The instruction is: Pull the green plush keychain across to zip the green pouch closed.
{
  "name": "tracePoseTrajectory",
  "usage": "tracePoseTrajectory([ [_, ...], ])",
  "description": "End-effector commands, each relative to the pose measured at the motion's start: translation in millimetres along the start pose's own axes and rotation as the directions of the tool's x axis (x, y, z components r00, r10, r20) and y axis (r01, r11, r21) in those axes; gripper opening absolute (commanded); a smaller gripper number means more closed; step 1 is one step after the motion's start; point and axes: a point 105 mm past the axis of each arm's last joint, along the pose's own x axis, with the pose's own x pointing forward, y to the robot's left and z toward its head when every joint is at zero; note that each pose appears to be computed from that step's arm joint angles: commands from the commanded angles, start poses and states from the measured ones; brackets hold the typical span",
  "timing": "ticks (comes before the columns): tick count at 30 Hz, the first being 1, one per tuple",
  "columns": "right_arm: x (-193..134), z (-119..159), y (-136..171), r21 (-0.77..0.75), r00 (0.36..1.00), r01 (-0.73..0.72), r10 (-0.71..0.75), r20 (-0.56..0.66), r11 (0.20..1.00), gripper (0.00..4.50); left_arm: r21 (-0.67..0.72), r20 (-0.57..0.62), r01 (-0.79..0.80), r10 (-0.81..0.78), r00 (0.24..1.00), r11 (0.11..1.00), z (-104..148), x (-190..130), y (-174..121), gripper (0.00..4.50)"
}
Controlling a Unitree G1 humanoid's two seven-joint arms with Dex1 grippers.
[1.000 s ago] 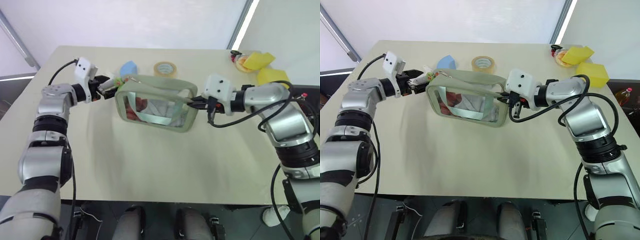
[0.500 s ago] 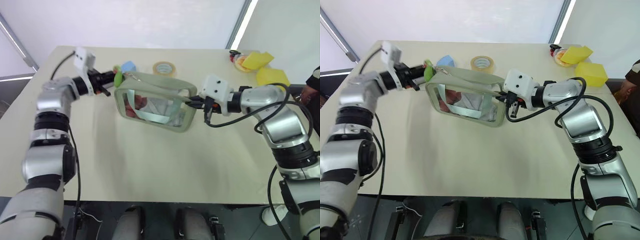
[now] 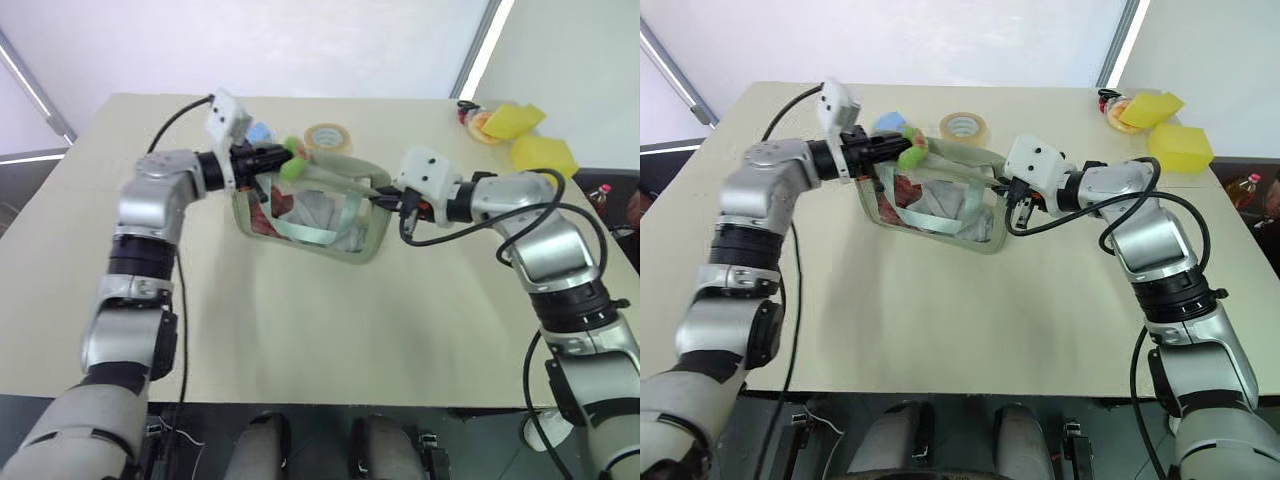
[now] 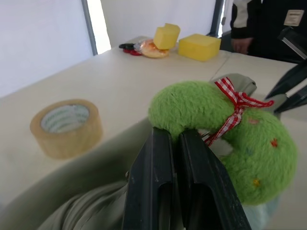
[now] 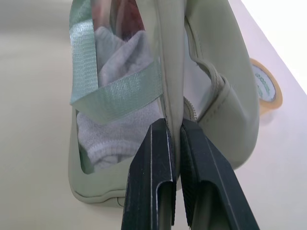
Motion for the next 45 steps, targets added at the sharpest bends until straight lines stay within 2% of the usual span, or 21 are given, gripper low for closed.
tracePoseTrajectory([
  [1, -5, 6, 4, 0.014, 1.0, 0.018, -0.019, 0.022, 1.0, 0.0, 0.052, 0.03, -0.056, 0.054, 0.998, 0.997, 13, -4, 10, 0.05],
  [4, -6, 6, 14, 0.071, 0.999, 0.035, -0.038, 0.038, 0.997, 0.0, 0.042, 0.039, -0.051, 0.049, 0.998, 0.998, 13, -11, 9, 0.99],
  [10, -2, 12, 14, 0.146, 0.989, 0.123, -0.133, 0.059, 0.982, 0.0, 0.056, 0.003, -0.121, 0.121, 0.993, 0.991, 13, -31, 19, 4.01],
  [15, -2, 13, 18, 0.158, 0.99, 0.124, -0.133, 0.052, 0.98, 0.0, 0.099, -0.063, -0.154, 0.161, 0.985, 0.983, 12, -57, 27, 4.01],
  [19, -6, 14, 15, 0.149, 0.99, 0.128, -0.136, 0.044, 0.981, 0.0, 0.073, -0.11, -0.163, 0.171, 0.979, 0.984, 4, -82, 26, 4.01],
  [22, -8, 11, 13, 0.153, 0.988, 0.141, -0.148, 0.037, 0.978, 0.0, 0.071, -0.168, -0.144, 0.154, 0.974, 0.987, -14, -87, 15, 4.01],
  [27, -3, 12, 16, 0.166, 0.99, 0.126, -0.135, 0.044, 0.978, 0.0, 0.068, -0.165, -0.212, 0.22, 0.961, 0.975, -33, -72, 17, 4.01],
  [30, -4, 11, 15, 0.159, 0.99, 0.127, -0.135, 0.041, 0.979, 0.0, 0.052, -0.149, -0.197, 0.203, 0.968, 0.979, -35, -68, 14, 2.63],
  [35, -5, 10, 13, 0.151, 0.99, 0.13, -0.137, 0.036, 0.98, 0.0, 0.046, -0.138, -0.185, 0.189, 0.972, 0.982, -32, -70, 10, 0.03],
  [41, -11, 3, 2, 0.143, 0.985, 0.169, -0.173, 0.011, 0.975, 0.0, -0.014, -0.152, -0.161, 0.157, 0.976, 0.987, -35, -74, -1, 0.03],
  [45, -18, 3, -3, 0.154, 0.988, 0.15, -0.153, 0.006, 0.977, 1.6, -0.013, -0.186, -0.142, 0.137, 0.973, 0.99, -44, -77, -8, 0.0],
])
